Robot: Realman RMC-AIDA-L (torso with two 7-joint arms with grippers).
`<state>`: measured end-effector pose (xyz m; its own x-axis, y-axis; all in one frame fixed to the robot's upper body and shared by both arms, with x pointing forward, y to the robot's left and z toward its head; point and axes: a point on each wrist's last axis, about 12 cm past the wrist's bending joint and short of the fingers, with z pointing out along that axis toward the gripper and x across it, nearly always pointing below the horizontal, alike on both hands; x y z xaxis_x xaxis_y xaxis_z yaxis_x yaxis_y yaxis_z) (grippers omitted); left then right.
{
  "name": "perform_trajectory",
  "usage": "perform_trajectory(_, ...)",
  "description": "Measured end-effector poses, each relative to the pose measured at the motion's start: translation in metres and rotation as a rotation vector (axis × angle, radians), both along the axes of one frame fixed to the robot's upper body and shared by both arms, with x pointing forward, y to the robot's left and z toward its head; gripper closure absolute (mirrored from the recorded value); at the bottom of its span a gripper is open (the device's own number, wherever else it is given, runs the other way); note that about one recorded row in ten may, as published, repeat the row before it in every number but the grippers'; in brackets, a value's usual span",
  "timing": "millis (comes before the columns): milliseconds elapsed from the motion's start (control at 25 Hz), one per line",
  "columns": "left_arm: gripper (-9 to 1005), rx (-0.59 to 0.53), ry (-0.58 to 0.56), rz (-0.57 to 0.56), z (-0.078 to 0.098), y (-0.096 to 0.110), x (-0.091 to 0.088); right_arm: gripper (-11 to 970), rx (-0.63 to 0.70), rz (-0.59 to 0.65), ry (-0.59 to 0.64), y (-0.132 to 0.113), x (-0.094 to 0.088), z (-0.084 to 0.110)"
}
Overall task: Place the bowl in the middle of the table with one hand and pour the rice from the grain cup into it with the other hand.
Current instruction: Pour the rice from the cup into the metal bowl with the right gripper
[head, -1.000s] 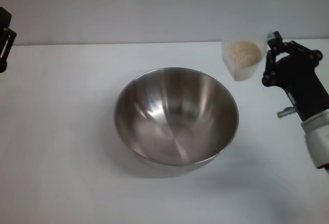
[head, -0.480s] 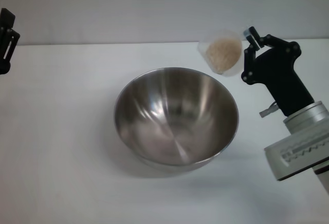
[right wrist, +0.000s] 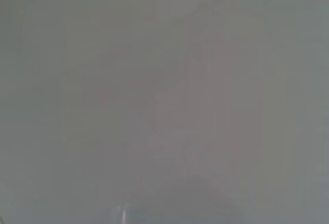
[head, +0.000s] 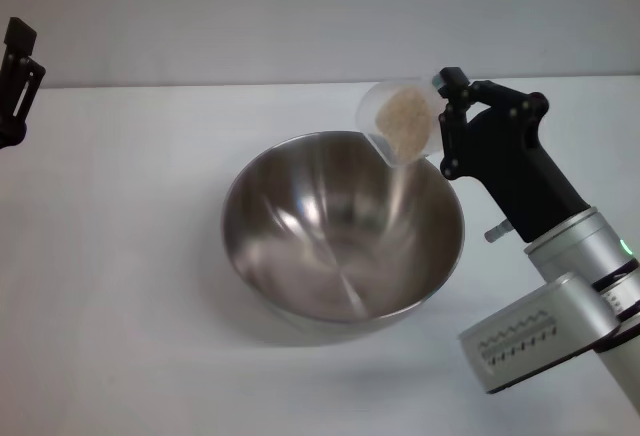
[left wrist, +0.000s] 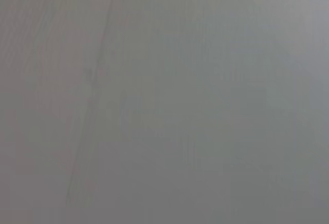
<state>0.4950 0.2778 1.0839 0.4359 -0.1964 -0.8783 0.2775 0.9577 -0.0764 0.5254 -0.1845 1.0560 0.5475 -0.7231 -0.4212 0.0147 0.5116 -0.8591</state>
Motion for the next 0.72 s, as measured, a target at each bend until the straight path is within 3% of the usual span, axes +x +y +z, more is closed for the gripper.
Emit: perform_trajectory(720,186,0.002,0.000,0.003,0.0001,0.0005,0.0007,953,-0.444,-0.006,-0.262,0.0007,0.0013,-0.0007)
